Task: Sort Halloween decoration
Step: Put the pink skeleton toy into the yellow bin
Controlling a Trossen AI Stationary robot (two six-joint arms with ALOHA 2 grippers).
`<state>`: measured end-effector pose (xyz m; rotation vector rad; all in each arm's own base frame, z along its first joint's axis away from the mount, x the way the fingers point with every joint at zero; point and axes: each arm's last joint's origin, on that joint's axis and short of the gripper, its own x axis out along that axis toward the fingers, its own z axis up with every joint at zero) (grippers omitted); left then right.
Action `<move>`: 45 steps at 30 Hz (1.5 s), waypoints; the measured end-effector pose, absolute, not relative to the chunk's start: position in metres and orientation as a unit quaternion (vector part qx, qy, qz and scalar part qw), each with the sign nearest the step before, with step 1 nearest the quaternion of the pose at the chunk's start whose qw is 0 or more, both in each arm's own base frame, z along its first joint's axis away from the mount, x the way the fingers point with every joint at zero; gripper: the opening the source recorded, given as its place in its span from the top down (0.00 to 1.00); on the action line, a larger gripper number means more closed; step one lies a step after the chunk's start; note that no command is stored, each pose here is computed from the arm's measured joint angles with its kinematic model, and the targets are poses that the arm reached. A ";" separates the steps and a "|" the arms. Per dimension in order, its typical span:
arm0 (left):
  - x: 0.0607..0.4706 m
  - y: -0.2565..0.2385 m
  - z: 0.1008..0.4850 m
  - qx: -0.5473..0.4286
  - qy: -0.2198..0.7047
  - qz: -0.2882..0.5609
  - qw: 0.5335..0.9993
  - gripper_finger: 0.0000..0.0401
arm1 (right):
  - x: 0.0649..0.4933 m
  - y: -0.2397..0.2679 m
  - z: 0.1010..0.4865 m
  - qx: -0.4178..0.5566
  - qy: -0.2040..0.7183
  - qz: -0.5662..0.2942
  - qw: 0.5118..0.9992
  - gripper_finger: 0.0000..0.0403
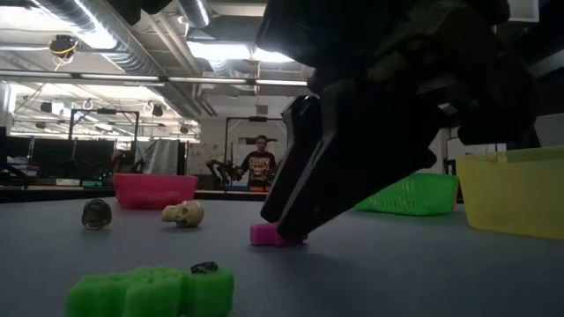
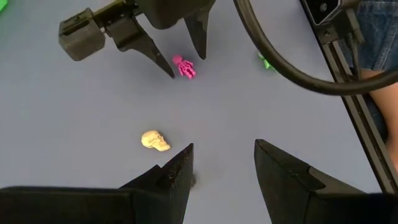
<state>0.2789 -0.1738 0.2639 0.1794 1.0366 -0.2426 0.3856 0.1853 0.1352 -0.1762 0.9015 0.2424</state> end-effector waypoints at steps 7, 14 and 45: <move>0.279 -0.174 0.264 0.087 0.492 -0.113 0.859 0.62 | 0.386 0.186 0.127 -0.087 0.441 0.114 0.886 0.49; 0.280 -0.174 0.264 0.085 0.490 -0.114 0.860 0.62 | 0.387 0.186 0.123 -0.079 0.445 0.109 0.886 0.49; 0.280 -0.174 0.264 0.085 0.490 -0.114 0.860 0.62 | 0.372 0.176 0.155 -0.123 0.485 0.085 0.861 0.85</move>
